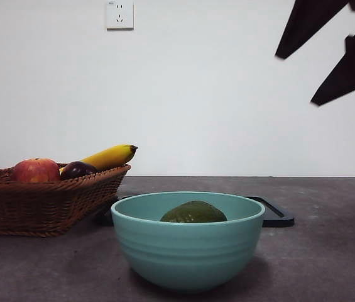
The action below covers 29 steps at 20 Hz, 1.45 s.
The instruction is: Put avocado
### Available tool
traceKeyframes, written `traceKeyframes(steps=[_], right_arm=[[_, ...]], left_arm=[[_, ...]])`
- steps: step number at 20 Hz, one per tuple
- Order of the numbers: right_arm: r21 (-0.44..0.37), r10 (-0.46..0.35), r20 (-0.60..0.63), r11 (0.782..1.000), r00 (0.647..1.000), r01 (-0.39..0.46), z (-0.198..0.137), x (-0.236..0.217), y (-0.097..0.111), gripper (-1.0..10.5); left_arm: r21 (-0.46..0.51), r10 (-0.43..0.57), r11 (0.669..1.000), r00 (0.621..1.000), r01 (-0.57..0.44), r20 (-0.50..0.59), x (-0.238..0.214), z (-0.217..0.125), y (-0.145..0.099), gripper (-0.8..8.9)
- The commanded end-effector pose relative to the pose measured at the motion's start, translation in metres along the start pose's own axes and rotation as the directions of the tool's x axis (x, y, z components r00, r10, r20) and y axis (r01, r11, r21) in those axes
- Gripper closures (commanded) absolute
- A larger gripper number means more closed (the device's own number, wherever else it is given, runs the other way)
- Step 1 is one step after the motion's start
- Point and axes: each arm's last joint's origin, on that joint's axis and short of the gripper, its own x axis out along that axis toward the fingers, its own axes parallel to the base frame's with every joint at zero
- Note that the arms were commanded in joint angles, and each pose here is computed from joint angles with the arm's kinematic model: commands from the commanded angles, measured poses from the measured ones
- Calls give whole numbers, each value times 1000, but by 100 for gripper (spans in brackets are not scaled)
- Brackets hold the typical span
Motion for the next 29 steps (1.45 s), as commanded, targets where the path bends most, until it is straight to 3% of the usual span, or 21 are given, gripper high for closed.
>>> traceKeyframes(steps=[1, 11, 16, 24, 26, 29], right_arm=[[-15, -11, -20, 1000, 1000, 11, 9, 13, 1, 537], [-123, -139, -126, 985, 982, 124, 23, 92, 0, 601], [-158, -218, -163, 969, 962, 192, 22, 119, -1, 695], [-159, -216, -200, 970, 956, 185, 19, 140, -3, 826], [-160, -214, -199, 970, 956, 184, 19, 140, -3, 922], [-154, -186, -203, 976, 962, 156, 19, 140, -2, 937]], left_arm=[[25, -10, 1000, 1000, 10, -3, 3, 1, 0, 448], [32, -8, 999, 1000, 8, 8, 2, 1, 0, 448], [33, -8, 999, 1000, 8, 9, 2, 1, 0, 448], [33, -8, 999, 1000, 8, 11, 2, 1, 0, 448], [34, -8, 999, 1000, 7, 12, 2, 1, 0, 448], [35, -8, 999, 1000, 7, 13, 2, 2, 0, 448]])
